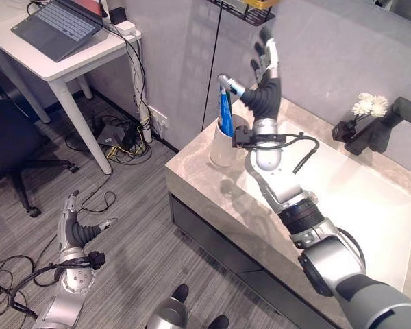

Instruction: Put brush and paste in cup on sink, flatten towel.

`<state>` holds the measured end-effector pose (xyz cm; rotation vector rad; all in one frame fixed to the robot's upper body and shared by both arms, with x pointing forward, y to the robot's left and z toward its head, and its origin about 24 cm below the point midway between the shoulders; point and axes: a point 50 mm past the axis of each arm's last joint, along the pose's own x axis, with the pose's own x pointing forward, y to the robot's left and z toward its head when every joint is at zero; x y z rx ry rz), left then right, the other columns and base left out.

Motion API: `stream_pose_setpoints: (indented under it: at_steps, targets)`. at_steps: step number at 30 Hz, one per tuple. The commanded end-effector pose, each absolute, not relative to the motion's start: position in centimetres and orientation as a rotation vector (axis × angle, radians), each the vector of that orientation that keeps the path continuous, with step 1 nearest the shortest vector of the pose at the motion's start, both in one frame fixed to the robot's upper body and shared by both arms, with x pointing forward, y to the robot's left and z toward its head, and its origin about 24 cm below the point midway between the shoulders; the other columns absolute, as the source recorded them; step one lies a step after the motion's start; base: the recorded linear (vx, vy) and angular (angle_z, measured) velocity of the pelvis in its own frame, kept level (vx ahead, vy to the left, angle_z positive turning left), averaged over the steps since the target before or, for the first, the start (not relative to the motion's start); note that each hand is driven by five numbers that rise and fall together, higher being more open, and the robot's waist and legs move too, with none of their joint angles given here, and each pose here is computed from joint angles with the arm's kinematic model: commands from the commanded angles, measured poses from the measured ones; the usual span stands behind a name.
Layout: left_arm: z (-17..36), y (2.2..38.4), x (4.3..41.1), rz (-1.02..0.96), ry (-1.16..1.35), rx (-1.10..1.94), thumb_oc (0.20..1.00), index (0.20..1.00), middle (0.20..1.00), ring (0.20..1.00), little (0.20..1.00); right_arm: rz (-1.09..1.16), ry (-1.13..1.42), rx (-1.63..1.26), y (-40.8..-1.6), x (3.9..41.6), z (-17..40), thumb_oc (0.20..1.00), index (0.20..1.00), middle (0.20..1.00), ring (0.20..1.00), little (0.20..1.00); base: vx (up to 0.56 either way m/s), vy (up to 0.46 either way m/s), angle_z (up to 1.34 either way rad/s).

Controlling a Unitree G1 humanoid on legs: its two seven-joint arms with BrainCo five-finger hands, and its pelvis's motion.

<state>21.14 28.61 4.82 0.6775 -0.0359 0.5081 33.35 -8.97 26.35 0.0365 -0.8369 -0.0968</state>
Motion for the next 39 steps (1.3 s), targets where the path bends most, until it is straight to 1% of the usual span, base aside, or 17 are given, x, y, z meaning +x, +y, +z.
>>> stream_pose_setpoints:
  at_steps: [1,5,10,12,13,14,16,18,19,21,23,26,27,28,29,32,39]
  targets:
    - [7.4,27.9,21.6,0.494,-0.188,0.673,1.0,1.0,1.0,1.0,1.0,-0.2,-1.009,-0.049,-11.2,31.7,28.6,1.0,1.0,1.0,1.0,1.0,0.0,0.0,0.0]
    - [9.2,27.9,21.3,0.512,-0.268,0.656,1.0,1.0,1.0,1.0,1.0,-0.259,-1.087,-0.128,-13.5,30.0,28.9,1.0,1.0,1.0,1.0,1.0,-0.04,0.009,-0.04]
    - [12.3,28.0,19.4,0.522,-0.386,0.441,1.0,1.0,1.0,1.0,1.0,-0.493,-1.141,-0.415,-21.1,24.6,26.7,1.0,1.0,1.0,1.0,1.0,-0.03,0.011,-0.35]
    - [12.6,27.9,19.1,0.498,-0.398,0.402,1.0,1.0,1.0,1.0,1.0,-0.561,-1.12,-0.483,-22.6,23.8,26.2,1.0,1.0,1.0,1.0,1.0,-0.01,0.018,-0.34]
    - [13.5,28.2,18.5,0.475,-0.431,0.357,1.0,1.0,1.0,1.0,1.0,-0.679,-1.0,-0.673,-26.2,22.8,24.4,1.0,1.0,1.0,1.0,1.0,-0.01,0.022,-0.24]
    - [13.5,28.1,18.5,0.469,-0.429,0.355,1.0,1.0,1.0,1.0,1.0,-0.682,-0.998,-0.675,-26.3,22.6,24.4,1.0,1.0,1.0,1.0,1.0,0.01,0.014,-0.23]
    - [14.2,28.3,18.2,0.439,-0.452,0.328,1.0,1.0,1.0,1.0,1.0,-0.812,-0.819,-0.77,-30.1,21.7,22.1,1.0,1.0,1.0,1.0,1.0,0.01,0.003,-0.43]
    - [15.1,29.2,17.8,0.417,-0.462,0.35,1.0,1.0,1.0,1.0,1.0,-1.069,-0.403,-0.88,-37.0,18.5,16.1,1.0,1.0,1.0,1.0,1.0,-0.01,-0.012,-0.48]
    - [15.3,29.4,17.6,0.405,-0.461,0.349,1.0,1.0,1.0,1.0,1.0,-1.138,-0.277,-0.853,-38.6,17.4,14.0,1.0,1.0,1.0,1.0,1.0,-0.02,-0.011,-0.27]
    - [15.4,29.5,17.6,0.402,-0.461,0.338,1.0,1.0,1.0,1.0,1.0,-1.177,-0.21,-0.812,-39.4,17.0,12.7,1.0,1.0,1.0,1.0,1.0,-0.02,-0.007,-0.18]
    - [15.8,29.9,17.5,0.41,-0.474,0.324,1.0,1.0,1.0,1.0,1.0,-1.328,0.083,-0.673,-42.2,13.7,6.8,1.0,1.0,1.0,1.0,1.0,-0.01,-0.032,-0.25]
    - [15.8,30.2,17.3,0.418,-0.479,0.293,1.0,1.0,1.0,1.0,1.0,-1.348,0.313,-0.576,-42.3,11.1,2.0,1.0,1.0,1.0,1.0,1.0,-0.02,-0.03,-0.08]
    - [15.7,30.2,17.3,0.425,-0.478,0.278,0.893,0.893,0.893,0.893,0.893,-1.352,0.401,-0.511,-41.9,10.1,0.0,1.0,1.0,1.0,1.0,1.0,-0.04,-0.043,-0.03]
    - [15.8,30.3,17.2,0.44,-0.484,0.282,0.68,0.68,0.68,0.68,0.68,-1.333,0.467,-0.481,-41.6,9.4,-1.3,1.0,1.0,1.0,1.0,1.0,-0.04,-0.061,-0.02]
    - [15.8,30.8,17.1,0.483,-0.481,0.363,0.2,0.2,0.2,0.2,0.2,-1.249,0.593,-0.466,-40.5,8.3,-3.8,1.0,1.0,1.0,1.0,1.0,-0.03,-0.053,0.02]
    - [16.2,30.8,17.0,0.47,-0.495,0.388,0.2,0.2,0.2,0.2,0.2,-1.161,0.686,-0.324,-39.1,7.7,-6.3,1.0,1.0,1.0,1.0,1.0,-0.03,-0.045,0.04]
    - [16.6,30.0,17.4,0.378,-0.523,0.286,0.2,0.2,0.2,0.2,0.2,-0.812,0.919,-0.463,-36.0,7.7,-9.8,1.0,1.0,1.0,1.0,1.0,-0.03,-0.034,0.05]
